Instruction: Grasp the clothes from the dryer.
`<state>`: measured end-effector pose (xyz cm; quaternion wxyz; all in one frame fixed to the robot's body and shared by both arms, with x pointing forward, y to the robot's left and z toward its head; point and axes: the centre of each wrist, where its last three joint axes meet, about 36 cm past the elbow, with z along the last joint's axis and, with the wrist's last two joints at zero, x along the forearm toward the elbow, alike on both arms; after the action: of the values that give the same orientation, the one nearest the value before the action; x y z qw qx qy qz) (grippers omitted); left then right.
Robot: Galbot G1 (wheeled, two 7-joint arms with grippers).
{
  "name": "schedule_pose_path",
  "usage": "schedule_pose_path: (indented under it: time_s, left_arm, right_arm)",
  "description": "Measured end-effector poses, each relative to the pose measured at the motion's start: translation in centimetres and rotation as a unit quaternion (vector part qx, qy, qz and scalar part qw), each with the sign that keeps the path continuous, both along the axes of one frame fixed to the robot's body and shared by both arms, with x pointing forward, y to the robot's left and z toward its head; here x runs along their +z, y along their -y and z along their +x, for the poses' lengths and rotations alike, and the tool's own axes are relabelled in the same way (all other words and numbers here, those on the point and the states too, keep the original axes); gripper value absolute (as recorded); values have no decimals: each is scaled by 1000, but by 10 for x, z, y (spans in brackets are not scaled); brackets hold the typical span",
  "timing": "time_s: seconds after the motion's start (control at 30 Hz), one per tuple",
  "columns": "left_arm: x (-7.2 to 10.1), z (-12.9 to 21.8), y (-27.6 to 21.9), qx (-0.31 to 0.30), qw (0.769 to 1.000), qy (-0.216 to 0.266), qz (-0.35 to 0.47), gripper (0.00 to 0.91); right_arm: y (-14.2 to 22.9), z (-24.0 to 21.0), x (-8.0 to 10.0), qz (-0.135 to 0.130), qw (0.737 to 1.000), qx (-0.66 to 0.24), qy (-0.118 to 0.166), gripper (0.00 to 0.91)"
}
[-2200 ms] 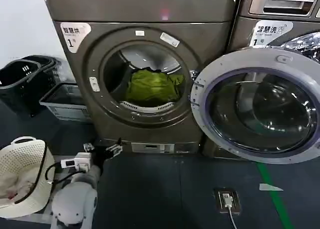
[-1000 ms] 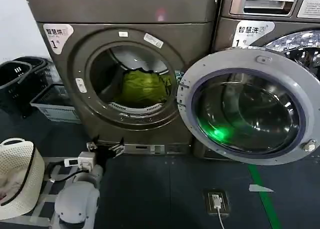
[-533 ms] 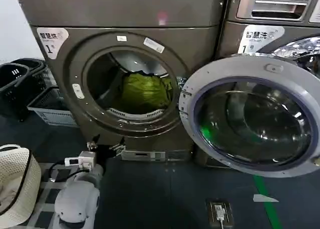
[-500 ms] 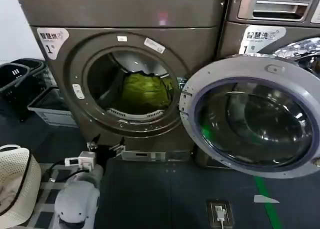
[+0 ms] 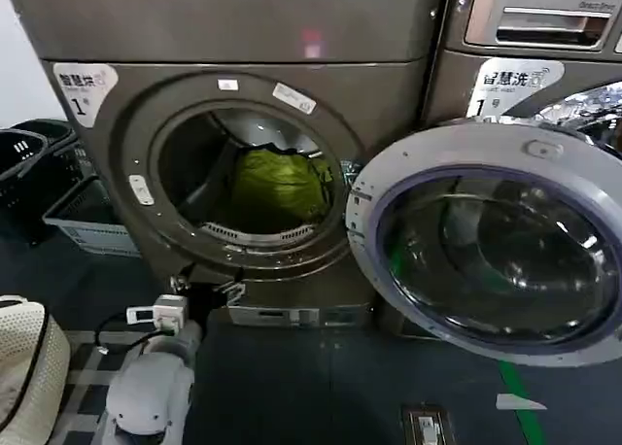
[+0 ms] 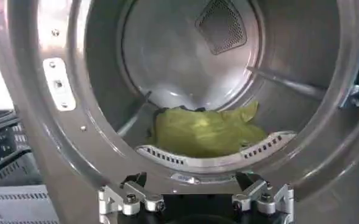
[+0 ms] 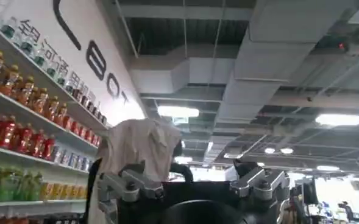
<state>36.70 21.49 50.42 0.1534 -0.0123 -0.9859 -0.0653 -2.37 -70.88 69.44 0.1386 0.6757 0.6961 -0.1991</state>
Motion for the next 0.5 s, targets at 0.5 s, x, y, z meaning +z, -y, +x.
schedule_pose_path:
  time_s: [0.5]
  left_arm:
    - [-1, 0, 1, 0, 1000, -2, 0, 907]
  right_arm:
    - [1, -1, -2, 3, 1000, -1, 0, 907]
